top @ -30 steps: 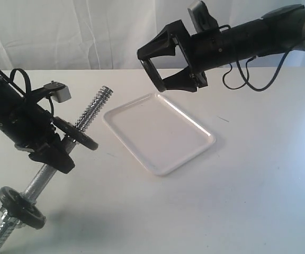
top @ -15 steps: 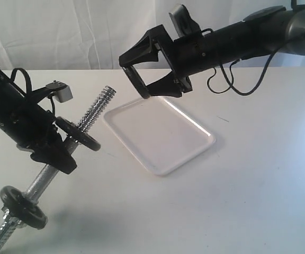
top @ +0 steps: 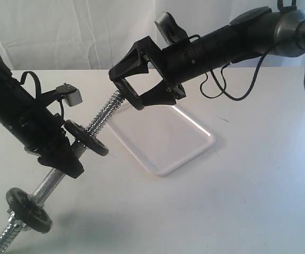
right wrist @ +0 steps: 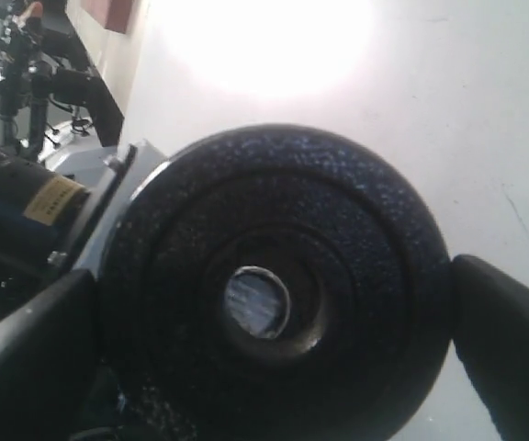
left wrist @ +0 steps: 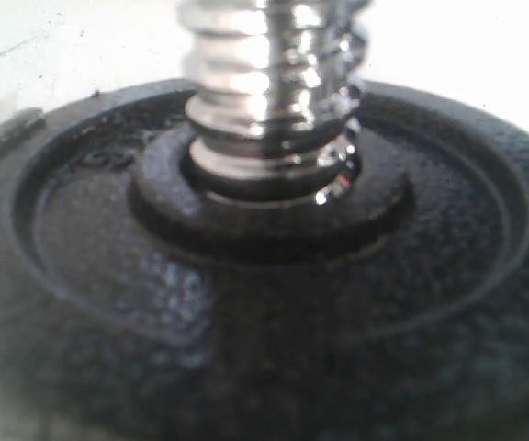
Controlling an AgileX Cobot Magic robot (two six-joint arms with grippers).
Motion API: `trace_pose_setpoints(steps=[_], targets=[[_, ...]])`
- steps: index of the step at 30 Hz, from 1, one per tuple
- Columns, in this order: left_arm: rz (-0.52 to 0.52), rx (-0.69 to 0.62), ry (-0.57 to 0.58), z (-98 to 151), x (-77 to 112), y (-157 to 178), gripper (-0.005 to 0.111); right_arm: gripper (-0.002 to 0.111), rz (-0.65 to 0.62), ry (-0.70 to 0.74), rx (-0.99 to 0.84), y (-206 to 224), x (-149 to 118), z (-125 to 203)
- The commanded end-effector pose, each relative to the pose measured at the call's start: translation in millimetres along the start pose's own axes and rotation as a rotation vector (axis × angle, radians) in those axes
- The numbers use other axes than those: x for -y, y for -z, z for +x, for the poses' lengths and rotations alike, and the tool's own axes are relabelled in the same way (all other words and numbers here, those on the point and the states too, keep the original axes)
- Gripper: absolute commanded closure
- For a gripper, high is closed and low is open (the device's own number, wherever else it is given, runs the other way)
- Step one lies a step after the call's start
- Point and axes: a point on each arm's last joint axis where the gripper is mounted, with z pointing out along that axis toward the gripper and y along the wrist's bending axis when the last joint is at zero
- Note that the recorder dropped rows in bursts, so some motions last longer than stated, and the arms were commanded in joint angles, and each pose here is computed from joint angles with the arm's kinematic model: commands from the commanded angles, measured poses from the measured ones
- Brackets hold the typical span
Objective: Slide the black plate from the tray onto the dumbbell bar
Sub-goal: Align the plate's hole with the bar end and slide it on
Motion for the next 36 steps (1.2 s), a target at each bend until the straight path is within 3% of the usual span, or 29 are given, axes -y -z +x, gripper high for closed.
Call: trace_pose_setpoints(steps=[1,14,20,36], targets=[[0.072,0.1,0.003,-12,21.0,19,0.107,0.108,-0.036,0.008,0.005,5,-13,0],[0.065,0.095,0.0,-12,20.4,19,0.107,0.108,-0.071,-0.001,0.024,4,-19,-2],[0.057,0.097,0.002,-12,19.7,19,0.107,0.108,-0.076,0.037,0.042,13,-36,-2],[0.058,0.098,0.004,-12,19.8,19,0.107,0.108,-0.049,0.04,0.018,10,-29,0]])
